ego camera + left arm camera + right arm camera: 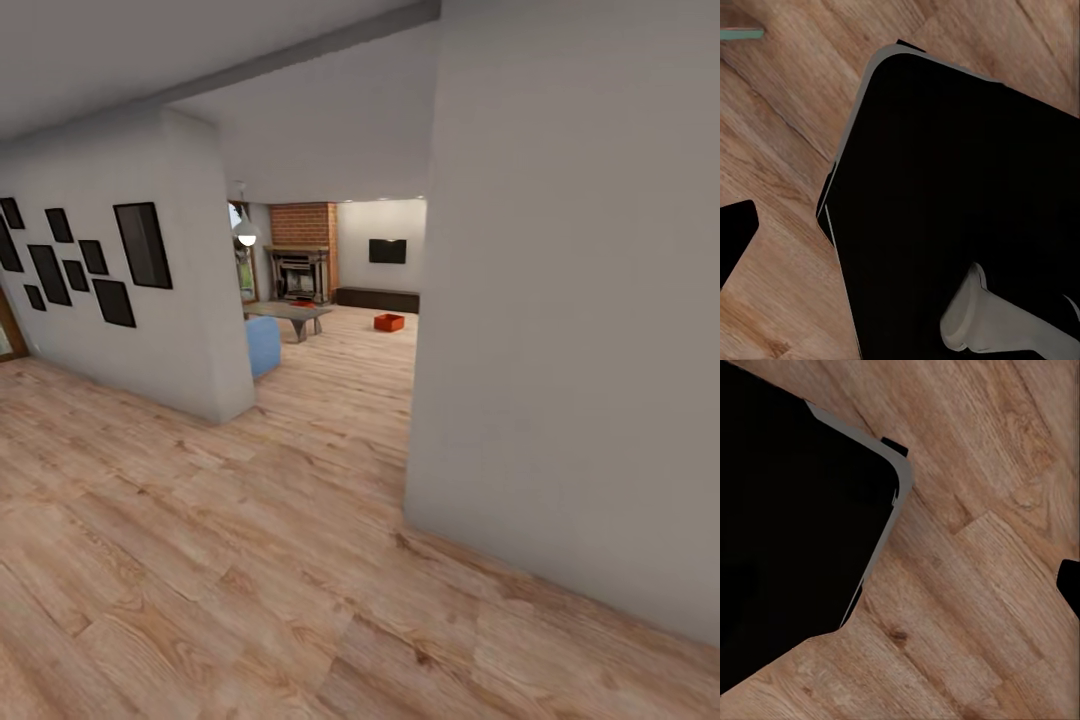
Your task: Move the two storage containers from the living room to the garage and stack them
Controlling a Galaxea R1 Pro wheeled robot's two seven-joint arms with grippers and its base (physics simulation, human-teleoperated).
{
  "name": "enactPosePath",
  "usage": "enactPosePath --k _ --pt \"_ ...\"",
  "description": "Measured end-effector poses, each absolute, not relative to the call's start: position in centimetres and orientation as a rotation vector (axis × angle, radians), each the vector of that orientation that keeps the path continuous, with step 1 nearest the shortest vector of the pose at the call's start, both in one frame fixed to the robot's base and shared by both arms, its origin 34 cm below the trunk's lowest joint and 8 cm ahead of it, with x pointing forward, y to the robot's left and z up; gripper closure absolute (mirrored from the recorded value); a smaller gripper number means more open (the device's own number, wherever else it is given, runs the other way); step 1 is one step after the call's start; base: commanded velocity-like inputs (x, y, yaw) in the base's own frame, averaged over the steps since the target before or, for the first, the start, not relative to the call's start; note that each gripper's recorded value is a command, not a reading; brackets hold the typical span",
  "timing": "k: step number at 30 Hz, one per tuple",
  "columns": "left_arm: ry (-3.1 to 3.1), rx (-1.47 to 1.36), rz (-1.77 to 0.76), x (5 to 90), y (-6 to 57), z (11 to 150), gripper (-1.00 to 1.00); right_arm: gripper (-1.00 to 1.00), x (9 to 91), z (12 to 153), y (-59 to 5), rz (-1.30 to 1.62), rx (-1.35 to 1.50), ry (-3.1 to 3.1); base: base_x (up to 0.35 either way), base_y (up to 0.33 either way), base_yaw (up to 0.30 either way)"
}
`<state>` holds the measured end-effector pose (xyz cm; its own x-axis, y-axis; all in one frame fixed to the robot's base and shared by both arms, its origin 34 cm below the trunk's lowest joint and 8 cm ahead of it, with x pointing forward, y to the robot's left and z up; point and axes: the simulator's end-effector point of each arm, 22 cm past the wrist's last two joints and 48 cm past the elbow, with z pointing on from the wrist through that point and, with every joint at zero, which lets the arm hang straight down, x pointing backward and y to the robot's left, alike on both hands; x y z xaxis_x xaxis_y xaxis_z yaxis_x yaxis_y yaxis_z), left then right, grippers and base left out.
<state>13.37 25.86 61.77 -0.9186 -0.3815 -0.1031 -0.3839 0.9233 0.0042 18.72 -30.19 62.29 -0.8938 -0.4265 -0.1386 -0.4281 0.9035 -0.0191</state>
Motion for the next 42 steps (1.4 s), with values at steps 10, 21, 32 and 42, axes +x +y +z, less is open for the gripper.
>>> enactPosePath --k 10,21,32,42 --pt "2.983 -0.595 0.037 13.32 25.86 61.77 -1.0 -1.0 18.95 62.36 -30.49 0.015 -0.673 2.914 0.323 0.0 0.0" --pt "2.981 -0.594 0.037 13.39 25.92 61.77 -1.0 -1.0 18.87 62.34 -30.43 0.017 -0.694 2.913 0.323 0.0 0.0" --pt "2.98 -0.592 0.035 13.45 25.86 61.78 -1.0 -1.0 18.8 62.31 -30.15 0.021 -0.694 2.916 0.324 0.0 0.059" --pt "2.982 -0.59 0.035 13.38 25.83 61.77 -1.0 -1.0 18.82 62.31 -30.16 0.021 -0.693 2.915 0.324 0.0 0.266"
